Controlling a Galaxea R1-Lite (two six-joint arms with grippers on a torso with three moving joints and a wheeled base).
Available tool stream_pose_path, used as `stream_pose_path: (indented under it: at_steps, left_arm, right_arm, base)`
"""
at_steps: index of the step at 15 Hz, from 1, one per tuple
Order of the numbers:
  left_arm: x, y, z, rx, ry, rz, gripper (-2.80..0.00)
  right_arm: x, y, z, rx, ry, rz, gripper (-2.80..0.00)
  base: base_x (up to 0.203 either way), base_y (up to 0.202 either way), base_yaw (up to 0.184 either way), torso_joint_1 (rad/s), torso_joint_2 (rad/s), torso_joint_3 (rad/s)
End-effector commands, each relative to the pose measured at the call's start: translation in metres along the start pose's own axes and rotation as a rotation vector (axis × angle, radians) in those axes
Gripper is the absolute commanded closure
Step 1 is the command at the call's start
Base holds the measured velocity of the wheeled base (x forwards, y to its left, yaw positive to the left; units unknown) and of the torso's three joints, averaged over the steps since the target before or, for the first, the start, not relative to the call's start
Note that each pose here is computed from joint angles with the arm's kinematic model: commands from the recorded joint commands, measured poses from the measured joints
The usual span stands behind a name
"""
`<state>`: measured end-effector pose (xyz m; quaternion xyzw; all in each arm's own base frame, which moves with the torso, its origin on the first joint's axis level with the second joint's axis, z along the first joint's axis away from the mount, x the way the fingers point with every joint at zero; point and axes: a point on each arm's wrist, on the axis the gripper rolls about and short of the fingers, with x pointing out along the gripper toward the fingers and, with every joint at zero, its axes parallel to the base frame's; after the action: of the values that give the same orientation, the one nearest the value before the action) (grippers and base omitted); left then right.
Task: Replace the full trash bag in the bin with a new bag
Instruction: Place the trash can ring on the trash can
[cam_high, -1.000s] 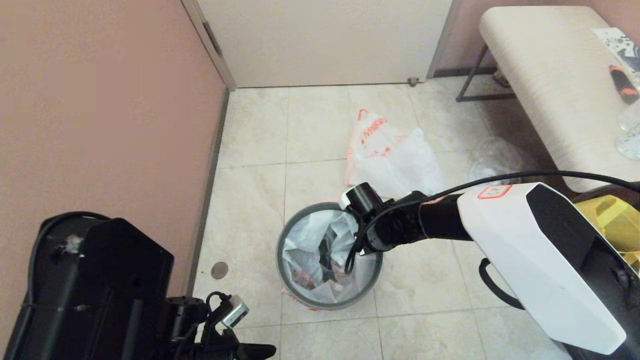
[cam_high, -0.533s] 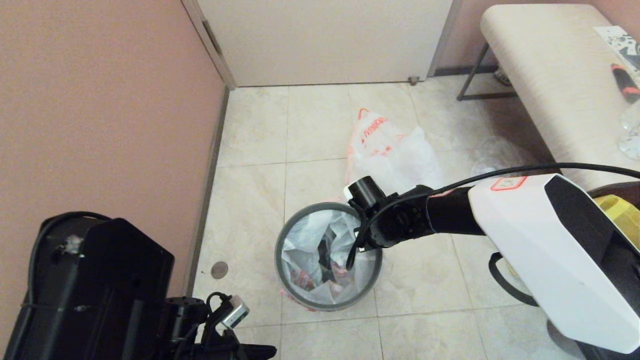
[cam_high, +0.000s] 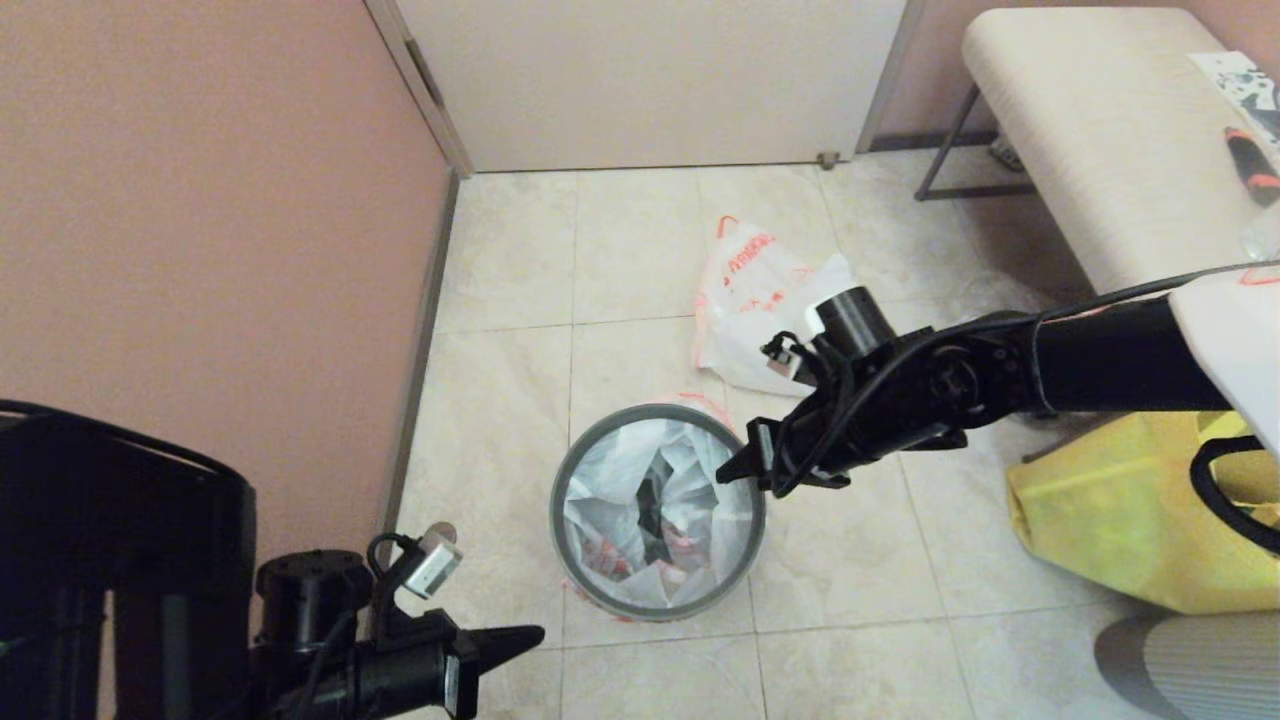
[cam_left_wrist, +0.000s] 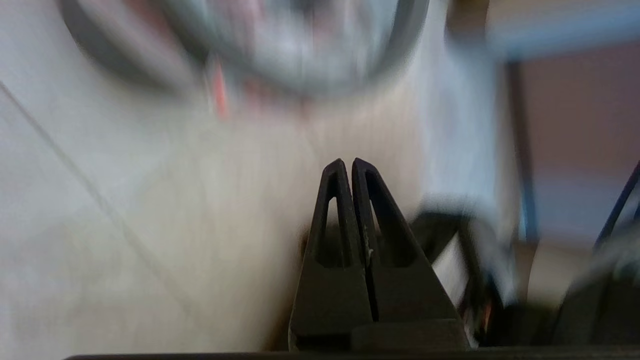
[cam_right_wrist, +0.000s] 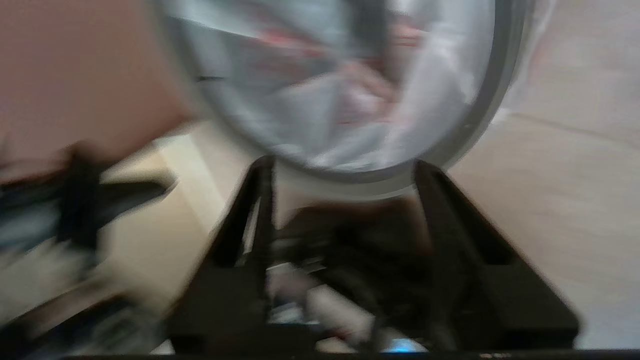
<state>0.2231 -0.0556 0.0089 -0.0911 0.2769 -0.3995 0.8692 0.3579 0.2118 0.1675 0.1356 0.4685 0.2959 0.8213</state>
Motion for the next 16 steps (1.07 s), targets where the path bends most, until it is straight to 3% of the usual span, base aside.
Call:
stream_pose_path:
  at_steps: [1,5,9,16]
  left_arm:
    - [-0.008,-0.012,0.033,0.044,-0.139,-0.007,0.0]
    - [0.041,0.012,0.061,0.048,-0.244,0.07,0.0]
    - [0.074,0.04,0.049,0.015,-0.221,0.114,0.0]
    - [0.093,0.057,0.045,0.02,-0.226,0.123,0.0]
  right_arm:
    - [-0.016,-0.011,0.005,0.021,0.031,0.153,0.0]
    - [0.021,-0.036,0.003,-0.038,0.095,0.171,0.0]
    - [0.066,-0.056,0.008,-0.036,0.128,0.188,0.0]
    - [0.119,-0.097,0.008,0.009,0.147,0.147,0.0]
  base:
    - [0.0,0.0,0.0,0.0,0.0,0.0]
    - [0.0,0.0,0.0,0.0,0.0,0.0]
    - [0.0,0.0,0.0,0.0,0.0,0.0]
    - [0.0,0.0,0.0,0.0,0.0,0.0]
